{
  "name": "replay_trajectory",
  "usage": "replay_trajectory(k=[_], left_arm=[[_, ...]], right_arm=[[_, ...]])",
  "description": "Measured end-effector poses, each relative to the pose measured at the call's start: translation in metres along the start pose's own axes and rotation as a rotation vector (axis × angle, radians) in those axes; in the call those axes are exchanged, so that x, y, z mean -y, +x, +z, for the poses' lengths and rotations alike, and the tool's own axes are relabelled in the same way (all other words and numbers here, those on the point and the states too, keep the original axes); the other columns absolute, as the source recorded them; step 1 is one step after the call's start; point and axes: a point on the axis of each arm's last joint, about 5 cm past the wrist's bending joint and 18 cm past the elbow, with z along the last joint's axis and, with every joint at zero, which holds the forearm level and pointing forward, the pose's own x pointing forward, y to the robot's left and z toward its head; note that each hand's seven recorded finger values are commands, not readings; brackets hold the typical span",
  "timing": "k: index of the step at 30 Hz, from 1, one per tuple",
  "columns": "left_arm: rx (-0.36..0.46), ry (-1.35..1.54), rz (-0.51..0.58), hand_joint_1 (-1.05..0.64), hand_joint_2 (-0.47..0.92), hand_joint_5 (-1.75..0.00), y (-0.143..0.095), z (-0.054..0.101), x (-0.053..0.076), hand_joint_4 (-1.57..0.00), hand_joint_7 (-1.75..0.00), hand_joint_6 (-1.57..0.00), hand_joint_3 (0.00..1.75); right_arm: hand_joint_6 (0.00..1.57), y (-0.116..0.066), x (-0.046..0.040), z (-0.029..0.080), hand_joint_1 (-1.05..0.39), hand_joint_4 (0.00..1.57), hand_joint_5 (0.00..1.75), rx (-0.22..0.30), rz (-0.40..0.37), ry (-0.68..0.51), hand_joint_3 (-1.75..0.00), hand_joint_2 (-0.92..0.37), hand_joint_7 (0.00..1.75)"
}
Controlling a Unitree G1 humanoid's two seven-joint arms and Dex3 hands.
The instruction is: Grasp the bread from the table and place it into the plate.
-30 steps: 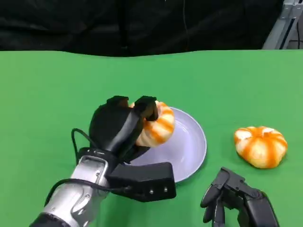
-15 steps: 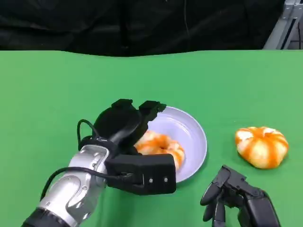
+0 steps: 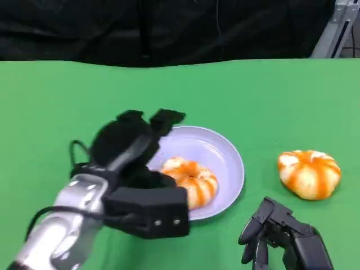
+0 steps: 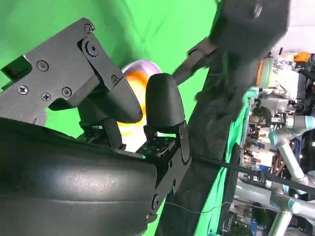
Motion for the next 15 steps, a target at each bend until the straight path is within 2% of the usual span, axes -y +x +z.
replay_trajectory(k=[3, 7, 9, 11, 13, 15], left_arm=[[-0.018, -0.096, 0.055, -0.35, 0.91, -1.16, -0.012, -0.012, -0.002, -0.75, -0.42, -0.80, 0.08], [-0.036, -0.347, 0.101, -0.19, 0.91, -1.15, -0.033, -0.027, -0.005, -0.76, -0.40, -0.90, 0.08], [-0.033, -0.470, 0.107, -0.12, 0.70, -1.20, -0.042, -0.031, -0.006, -0.75, -0.58, -0.86, 0.55], [-0.013, -0.586, 0.123, -0.09, 0.45, -1.34, -0.051, -0.034, -0.004, -0.80, -0.99, -0.86, 1.10], [-0.010, -0.695, 0.160, -0.07, 0.36, -1.49, -0.060, -0.035, -0.001, -0.81, -1.26, -0.81, 1.34], [-0.036, -0.781, 0.189, -0.05, 0.34, -1.57, -0.071, -0.038, 0.003, -0.83, -1.35, -0.81, 1.41]], right_arm=[[0.58, 0.000, 0.0000, 0.000, -0.21, 0.72, 1.75, 0.002, 0.004, 0.002, -1.67, -0.46, 1.75], [0.59, -0.001, 0.0001, 0.000, -0.21, 0.73, 1.75, -0.001, 0.003, 0.001, -1.67, -0.46, 1.75], [0.59, -0.001, 0.0002, 0.000, -0.21, 0.73, 1.75, -0.001, 0.002, 0.001, -1.67, -0.46, 1.75], [0.58, -0.001, 0.0002, 0.000, -0.21, 0.72, 1.75, -0.001, 0.003, 0.001, -1.67, -0.45, 1.75], [0.58, -0.001, 0.0002, 0.000, -0.21, 0.71, 1.75, -0.001, 0.003, 0.001, -1.66, -0.46, 1.75], [0.57, -0.001, 0.0002, 0.000, -0.22, 0.71, 1.75, -0.002, 0.002, 0.000, -1.66, -0.46, 1.75]])
